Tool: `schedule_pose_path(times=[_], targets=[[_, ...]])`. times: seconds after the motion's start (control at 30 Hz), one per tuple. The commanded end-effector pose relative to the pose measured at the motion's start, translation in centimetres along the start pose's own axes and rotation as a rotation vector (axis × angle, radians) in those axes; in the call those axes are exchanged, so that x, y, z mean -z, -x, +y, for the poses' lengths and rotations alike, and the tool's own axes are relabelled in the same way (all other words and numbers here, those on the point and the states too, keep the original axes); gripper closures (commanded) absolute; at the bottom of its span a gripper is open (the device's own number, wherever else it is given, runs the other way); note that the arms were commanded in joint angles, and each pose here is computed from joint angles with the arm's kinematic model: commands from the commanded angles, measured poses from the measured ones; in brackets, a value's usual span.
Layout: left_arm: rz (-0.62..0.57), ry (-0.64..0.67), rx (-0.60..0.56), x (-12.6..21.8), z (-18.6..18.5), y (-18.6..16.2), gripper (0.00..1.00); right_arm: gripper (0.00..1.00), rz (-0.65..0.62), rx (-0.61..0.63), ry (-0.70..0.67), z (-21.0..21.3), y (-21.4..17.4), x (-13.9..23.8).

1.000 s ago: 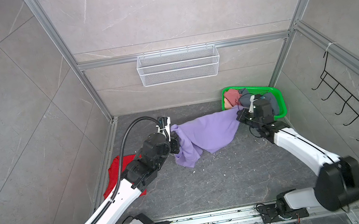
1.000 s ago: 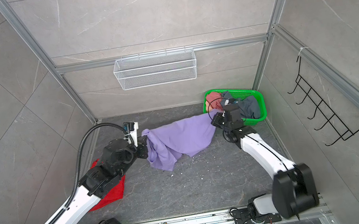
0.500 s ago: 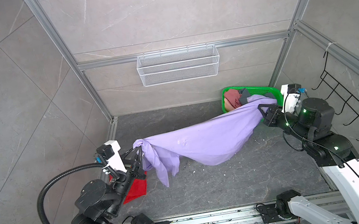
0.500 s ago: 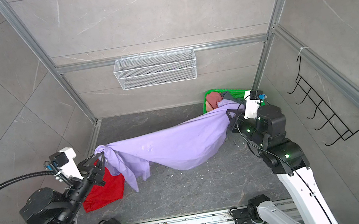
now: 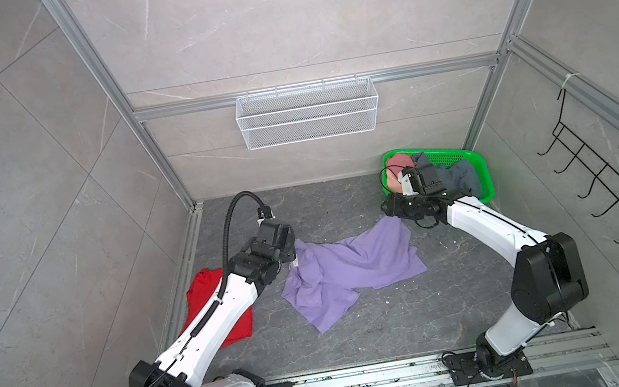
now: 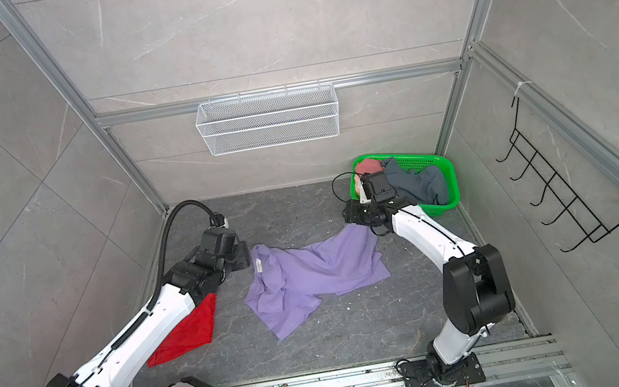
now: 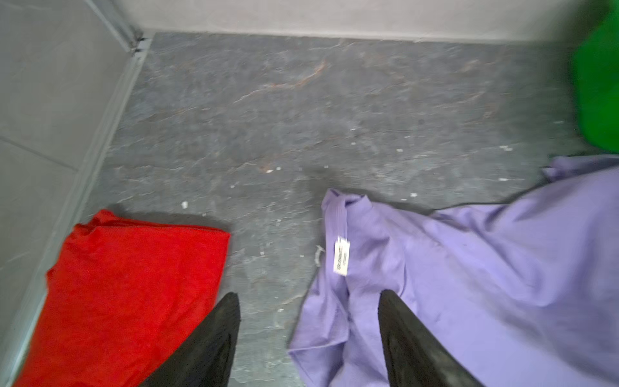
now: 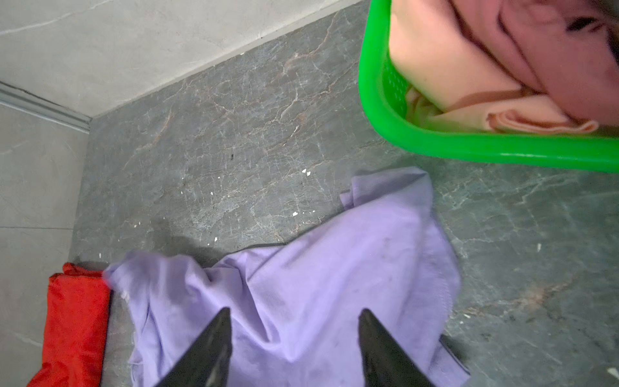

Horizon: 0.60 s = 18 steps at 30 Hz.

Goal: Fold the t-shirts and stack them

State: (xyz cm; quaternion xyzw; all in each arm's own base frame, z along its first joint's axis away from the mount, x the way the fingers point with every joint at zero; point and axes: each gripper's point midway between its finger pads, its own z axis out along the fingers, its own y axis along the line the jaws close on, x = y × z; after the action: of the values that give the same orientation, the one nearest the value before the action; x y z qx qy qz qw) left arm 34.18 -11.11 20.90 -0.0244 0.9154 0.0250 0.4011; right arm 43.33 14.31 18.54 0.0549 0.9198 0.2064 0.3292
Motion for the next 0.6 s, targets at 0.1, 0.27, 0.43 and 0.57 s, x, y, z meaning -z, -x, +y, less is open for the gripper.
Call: schedule_pose_path(times=[0.1,0.27,0.43,0.57], targets=[[0.004,0.003,0.035,1.9,0.9,1.2,0.27,0.35,-0.124,0.037,0.0,0.5,1.2,5.0],[0.177,-0.182,0.08,1.4,-1.8,-5.0,0.29,0.32,-0.076,-0.017,-0.129,-3.8,-4.5,6.6],[0.287,-0.33,0.153,0.8,-4.3,-10.8,0.31,0.27,-0.027,-0.096,-0.218,-7.5,-9.6,6.9],[0.327,-0.389,0.186,-0.6,-5.7,-13.5,0.32,0.27,0.013,-0.158,-0.243,-9.2,-12.4,5.9]])
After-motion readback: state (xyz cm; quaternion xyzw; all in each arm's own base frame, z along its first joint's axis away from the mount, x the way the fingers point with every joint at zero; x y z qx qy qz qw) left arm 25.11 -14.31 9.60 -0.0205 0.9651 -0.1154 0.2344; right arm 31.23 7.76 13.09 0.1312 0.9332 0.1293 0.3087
